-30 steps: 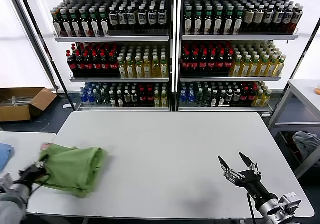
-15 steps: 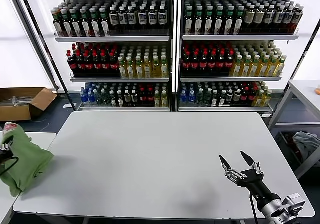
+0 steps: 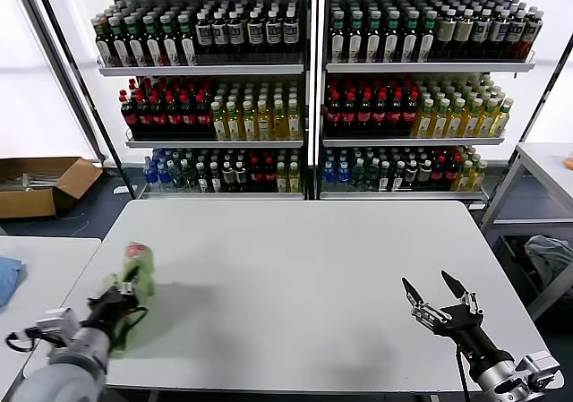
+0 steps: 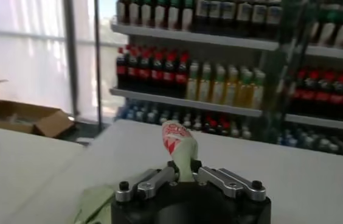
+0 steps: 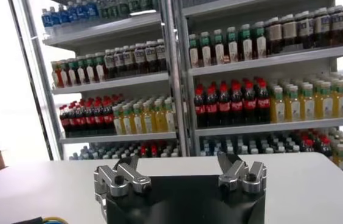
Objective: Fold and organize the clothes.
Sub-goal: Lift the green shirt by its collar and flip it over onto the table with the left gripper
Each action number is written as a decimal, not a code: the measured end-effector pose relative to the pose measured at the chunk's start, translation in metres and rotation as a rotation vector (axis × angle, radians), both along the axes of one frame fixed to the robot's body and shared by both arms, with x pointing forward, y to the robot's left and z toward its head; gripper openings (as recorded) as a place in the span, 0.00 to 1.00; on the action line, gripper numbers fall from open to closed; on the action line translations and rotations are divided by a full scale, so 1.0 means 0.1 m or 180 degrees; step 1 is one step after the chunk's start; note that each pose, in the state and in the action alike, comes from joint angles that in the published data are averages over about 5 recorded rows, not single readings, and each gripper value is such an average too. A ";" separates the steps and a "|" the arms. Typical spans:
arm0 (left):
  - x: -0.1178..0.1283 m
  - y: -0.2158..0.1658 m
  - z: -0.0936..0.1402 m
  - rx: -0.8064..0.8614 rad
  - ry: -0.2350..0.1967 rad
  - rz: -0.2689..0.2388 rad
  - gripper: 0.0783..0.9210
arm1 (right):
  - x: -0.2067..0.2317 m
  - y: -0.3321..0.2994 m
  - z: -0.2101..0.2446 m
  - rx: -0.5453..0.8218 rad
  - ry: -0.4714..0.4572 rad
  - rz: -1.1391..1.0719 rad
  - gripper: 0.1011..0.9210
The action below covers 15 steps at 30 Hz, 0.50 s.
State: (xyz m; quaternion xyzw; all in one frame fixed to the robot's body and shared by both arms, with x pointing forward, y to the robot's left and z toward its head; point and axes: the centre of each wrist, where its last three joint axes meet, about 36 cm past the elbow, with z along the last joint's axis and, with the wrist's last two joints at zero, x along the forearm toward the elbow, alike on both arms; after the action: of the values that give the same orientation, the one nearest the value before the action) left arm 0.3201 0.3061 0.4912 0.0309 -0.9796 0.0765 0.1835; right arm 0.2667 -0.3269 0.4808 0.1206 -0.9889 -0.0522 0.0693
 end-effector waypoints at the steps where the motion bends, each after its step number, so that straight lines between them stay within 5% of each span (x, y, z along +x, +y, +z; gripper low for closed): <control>1: 0.00 -0.11 -0.01 -0.0075 0.0016 -0.0057 0.06 | 0.00 0.00 0.01 -0.0005 0.0002 -0.0001 0.88; 15: 0.15 -1.10 -0.10 -0.1252 0.0273 -0.0622 0.13 | -0.03 0.11 0.08 -0.0051 0.0013 0.0021 0.88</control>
State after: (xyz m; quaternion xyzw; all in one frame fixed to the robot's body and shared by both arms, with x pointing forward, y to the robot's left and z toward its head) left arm 0.3349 0.1960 0.4816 -0.0973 -0.9354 0.2465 0.2341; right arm 0.2640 -0.3161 0.4889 0.1233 -0.9887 -0.0443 0.0725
